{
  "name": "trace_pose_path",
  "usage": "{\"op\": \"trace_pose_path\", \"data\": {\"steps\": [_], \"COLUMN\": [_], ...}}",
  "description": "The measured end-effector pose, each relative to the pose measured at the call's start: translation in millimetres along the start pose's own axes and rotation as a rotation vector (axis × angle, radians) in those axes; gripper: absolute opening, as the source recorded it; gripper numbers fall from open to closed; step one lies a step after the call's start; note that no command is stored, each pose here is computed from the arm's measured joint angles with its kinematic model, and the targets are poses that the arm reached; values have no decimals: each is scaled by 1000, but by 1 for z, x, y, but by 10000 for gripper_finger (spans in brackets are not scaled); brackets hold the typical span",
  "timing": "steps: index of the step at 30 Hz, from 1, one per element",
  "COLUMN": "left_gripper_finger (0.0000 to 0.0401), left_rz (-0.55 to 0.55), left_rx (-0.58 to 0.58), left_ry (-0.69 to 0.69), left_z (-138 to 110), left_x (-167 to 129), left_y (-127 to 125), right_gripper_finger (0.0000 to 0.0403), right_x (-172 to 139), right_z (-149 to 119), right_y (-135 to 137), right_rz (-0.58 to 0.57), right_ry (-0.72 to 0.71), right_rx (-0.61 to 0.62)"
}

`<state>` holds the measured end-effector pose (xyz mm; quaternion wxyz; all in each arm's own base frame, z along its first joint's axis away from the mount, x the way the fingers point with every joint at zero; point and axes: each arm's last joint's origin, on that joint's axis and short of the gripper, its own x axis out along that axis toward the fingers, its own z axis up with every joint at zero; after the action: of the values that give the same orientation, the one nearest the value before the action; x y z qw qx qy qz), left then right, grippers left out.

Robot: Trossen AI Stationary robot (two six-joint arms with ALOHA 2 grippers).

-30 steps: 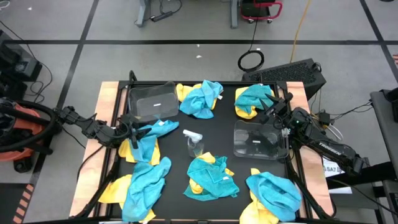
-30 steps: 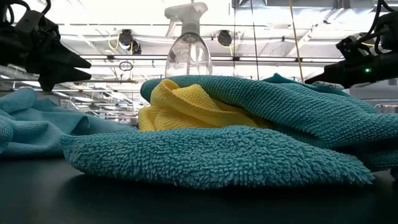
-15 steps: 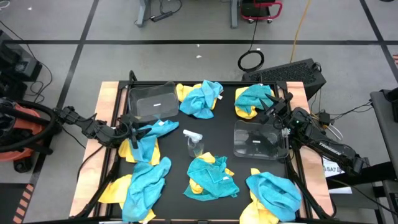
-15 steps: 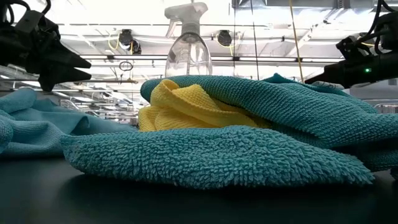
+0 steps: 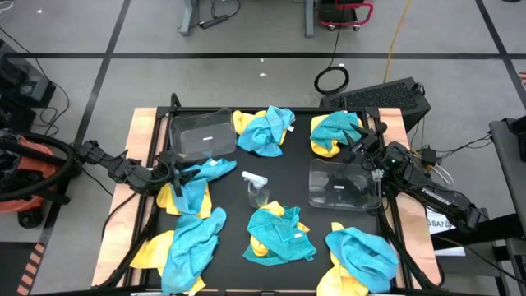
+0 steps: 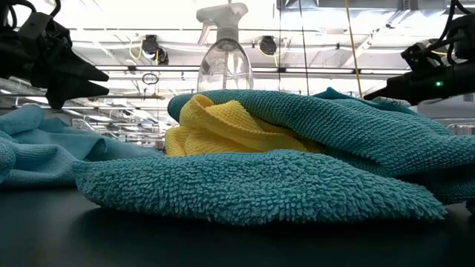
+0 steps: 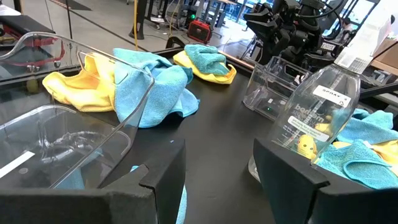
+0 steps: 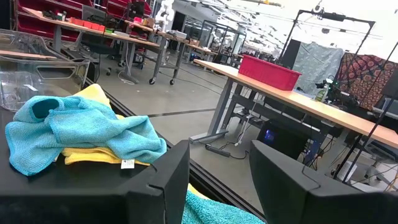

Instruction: Sort microfiber towel by color & place in baskets

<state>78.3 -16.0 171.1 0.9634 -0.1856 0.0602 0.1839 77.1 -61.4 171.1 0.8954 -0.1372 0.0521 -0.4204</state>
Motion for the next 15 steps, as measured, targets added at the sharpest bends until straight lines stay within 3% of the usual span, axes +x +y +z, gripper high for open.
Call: {"op": "trace_pose_path", "data": {"steps": [8,15], "left_gripper_finger": [196,196], "left_rz": [0,0], "left_rx": [0,0], "left_ry": [0,0], "left_z": [0,0], "left_x": [0,0], "left_y": [0,0], "right_gripper_finger": [160,160], "right_x": [0,0], "right_z": [0,7], "right_y": [0,-2], "right_rz": [0,-15], "right_ry": [0,-75], "right_rx": [5,160]}}
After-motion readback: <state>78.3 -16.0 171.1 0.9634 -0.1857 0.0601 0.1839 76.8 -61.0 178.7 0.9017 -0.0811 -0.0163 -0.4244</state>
